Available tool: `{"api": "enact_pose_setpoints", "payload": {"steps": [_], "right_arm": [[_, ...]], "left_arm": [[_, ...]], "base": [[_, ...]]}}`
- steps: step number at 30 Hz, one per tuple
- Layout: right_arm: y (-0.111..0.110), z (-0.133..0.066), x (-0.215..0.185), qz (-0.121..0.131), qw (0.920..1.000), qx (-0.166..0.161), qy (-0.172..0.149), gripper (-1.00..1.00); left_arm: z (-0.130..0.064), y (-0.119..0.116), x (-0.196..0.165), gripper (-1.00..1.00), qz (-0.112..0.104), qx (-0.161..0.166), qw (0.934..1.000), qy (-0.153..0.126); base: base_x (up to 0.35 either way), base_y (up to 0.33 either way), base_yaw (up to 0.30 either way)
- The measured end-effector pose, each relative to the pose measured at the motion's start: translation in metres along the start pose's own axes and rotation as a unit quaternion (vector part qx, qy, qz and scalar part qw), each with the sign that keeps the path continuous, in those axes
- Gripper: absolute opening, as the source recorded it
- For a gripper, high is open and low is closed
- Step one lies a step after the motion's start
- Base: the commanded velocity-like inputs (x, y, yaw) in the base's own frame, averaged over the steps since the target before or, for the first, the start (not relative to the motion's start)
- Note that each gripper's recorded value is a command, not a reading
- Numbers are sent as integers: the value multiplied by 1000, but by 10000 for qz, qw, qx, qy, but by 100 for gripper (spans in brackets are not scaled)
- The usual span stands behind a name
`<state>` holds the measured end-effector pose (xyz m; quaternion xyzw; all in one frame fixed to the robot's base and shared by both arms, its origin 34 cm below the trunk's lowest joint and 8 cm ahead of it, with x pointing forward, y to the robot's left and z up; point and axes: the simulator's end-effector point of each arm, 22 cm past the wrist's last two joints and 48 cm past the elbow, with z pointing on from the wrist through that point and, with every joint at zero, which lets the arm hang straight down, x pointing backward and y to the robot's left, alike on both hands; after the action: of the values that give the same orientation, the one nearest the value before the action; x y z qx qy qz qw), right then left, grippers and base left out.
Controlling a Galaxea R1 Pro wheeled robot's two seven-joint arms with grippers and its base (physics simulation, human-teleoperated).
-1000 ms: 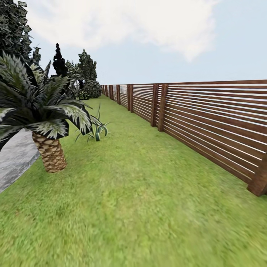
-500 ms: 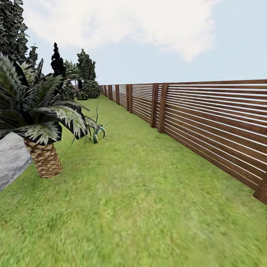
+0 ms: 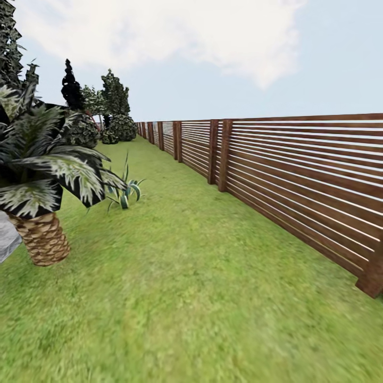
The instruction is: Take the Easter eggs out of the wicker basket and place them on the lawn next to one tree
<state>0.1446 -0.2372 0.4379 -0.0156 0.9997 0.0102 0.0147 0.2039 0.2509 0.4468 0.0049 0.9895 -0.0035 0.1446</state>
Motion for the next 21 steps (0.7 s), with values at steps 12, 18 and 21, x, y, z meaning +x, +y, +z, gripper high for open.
{"api": "enact_pose_setpoints", "payload": {"steps": [12, 18, 21], "right_arm": [[1, 0, -4, 58, 10000, -7, -48, 100], [2, 0, -3, 21, 10000, -10, -36, 100], [2, 0, -3, 15, 10000, -11, -36, 100]], "left_arm": [[0, 0, 0, 100, 0, -7, 10000, 0], [0, 0, 0, 100, 0, -9, 10000, 0], [0, 1, 0, 100, -1, -14, 10000, 0]], "base": [[267, -213, -1], [267, -213, 57], [270, -201, 188]]}}
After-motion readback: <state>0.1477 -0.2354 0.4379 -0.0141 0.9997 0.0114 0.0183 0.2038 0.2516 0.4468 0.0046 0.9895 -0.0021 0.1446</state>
